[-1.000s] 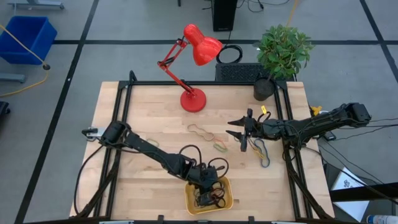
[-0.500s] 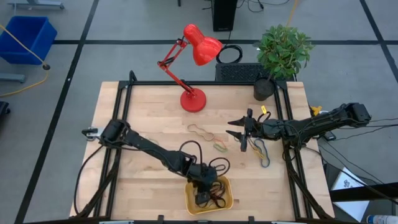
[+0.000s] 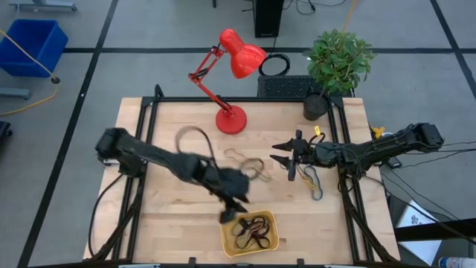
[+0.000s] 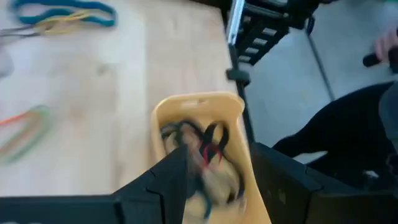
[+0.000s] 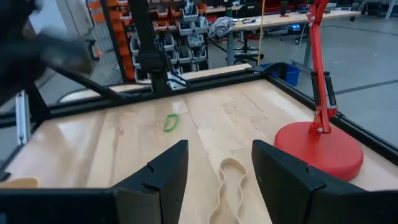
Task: Pick and place rubber bands into bin
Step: Put the green rubber band into the yellow bin
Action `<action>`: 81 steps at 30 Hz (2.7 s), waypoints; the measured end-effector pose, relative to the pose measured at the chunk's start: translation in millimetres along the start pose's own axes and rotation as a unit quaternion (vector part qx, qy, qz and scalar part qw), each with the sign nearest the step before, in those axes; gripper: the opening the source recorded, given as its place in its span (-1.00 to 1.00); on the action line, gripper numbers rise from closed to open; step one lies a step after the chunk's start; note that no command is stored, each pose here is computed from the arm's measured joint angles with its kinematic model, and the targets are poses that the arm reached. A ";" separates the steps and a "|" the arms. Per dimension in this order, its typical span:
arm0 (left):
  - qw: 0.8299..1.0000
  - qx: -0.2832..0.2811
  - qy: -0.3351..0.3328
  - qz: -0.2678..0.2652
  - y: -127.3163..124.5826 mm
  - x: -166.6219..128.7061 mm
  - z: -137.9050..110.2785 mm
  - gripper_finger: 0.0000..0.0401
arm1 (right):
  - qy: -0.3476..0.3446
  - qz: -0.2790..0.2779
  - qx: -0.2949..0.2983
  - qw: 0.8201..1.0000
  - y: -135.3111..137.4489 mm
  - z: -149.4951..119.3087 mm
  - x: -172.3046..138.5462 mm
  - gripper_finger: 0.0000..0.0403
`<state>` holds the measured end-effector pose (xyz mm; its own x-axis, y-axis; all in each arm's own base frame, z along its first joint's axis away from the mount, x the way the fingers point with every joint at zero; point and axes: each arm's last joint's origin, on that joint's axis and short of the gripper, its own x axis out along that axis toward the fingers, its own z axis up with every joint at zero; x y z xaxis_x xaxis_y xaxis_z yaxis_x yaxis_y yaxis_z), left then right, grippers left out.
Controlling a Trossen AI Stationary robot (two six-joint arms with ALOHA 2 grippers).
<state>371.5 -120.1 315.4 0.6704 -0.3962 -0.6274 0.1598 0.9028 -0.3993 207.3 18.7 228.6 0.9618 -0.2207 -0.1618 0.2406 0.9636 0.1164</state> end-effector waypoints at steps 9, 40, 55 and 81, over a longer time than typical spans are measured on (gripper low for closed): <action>0.993 0.072 -0.060 0.068 -6.5 -100.4 4.2 -0.10 | -0.025 0.005 0.019 1.000 0.9 5.1 -0.2 -0.14; 0.978 -0.057 -0.041 0.194 63.8 -122.9 -161.6 -0.11 | -0.040 0.016 0.025 0.999 1.8 8.6 -0.8 -0.18; 0.942 -0.088 0.106 0.305 94.2 -104.0 -187.7 -0.11 | -0.038 0.014 0.024 0.999 1.3 8.2 -0.5 -0.18; 0.893 -0.065 0.338 0.289 150.1 -55.9 -207.4 -0.11 | -0.036 0.000 0.023 0.999 0.4 7.4 -0.4 -0.18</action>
<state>207.8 2.7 151.9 0.0152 0.0786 -0.9968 -0.1860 0.9797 0.0744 208.0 18.0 236.0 0.9685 -0.2319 -0.0906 0.2441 0.9561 0.1618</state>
